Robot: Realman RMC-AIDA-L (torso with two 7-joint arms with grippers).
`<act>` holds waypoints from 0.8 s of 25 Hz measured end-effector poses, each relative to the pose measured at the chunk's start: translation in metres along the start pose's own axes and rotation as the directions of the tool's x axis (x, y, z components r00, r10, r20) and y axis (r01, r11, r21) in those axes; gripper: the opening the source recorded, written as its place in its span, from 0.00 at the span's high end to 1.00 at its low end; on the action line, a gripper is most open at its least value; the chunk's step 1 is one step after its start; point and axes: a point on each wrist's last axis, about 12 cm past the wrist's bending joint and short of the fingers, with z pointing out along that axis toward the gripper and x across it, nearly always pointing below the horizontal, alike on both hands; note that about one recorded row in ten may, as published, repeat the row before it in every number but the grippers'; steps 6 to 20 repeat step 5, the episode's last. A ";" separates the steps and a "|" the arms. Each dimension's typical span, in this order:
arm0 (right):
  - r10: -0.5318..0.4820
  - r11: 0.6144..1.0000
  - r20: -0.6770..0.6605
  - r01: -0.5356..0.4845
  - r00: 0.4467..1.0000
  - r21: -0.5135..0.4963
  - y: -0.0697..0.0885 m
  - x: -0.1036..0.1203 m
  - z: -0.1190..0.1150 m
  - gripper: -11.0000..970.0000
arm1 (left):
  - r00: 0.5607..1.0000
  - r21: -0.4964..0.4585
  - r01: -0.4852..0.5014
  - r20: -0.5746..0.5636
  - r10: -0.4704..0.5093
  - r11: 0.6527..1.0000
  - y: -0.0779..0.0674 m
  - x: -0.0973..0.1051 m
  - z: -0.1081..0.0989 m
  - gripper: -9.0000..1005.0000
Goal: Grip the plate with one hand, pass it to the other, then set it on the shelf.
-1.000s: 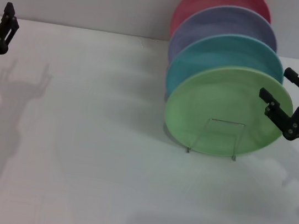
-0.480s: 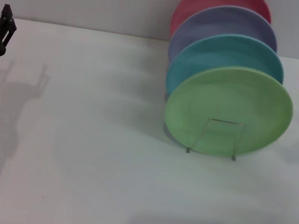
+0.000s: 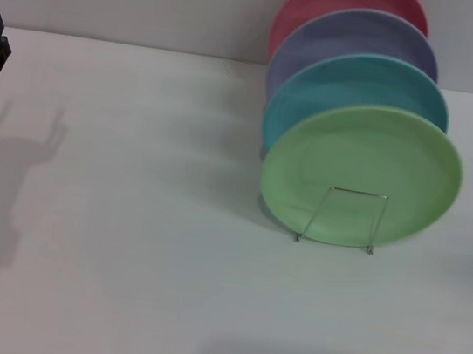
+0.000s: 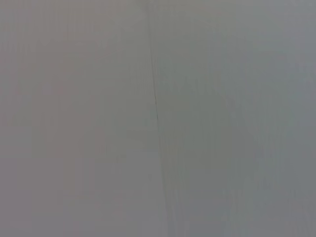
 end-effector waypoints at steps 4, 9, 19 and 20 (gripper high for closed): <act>0.009 1.000 -0.008 -0.009 1.000 0.003 0.002 0.002 0.000 0.15 | 1.000 0.004 -0.022 0.002 0.022 1.000 0.002 0.003 -0.001 0.21; 0.011 1.000 -0.010 -0.011 1.000 0.003 0.002 0.003 0.000 0.15 | 0.999 0.007 -0.035 0.009 0.035 0.999 0.003 0.005 -0.002 0.21; 0.011 1.000 -0.010 -0.011 1.000 0.003 0.002 0.003 0.000 0.15 | 0.999 0.007 -0.035 0.009 0.035 0.999 0.003 0.005 -0.002 0.21; 0.011 1.000 -0.010 -0.011 1.000 0.003 0.002 0.003 0.000 0.15 | 0.999 0.007 -0.035 0.009 0.035 0.999 0.003 0.005 -0.002 0.21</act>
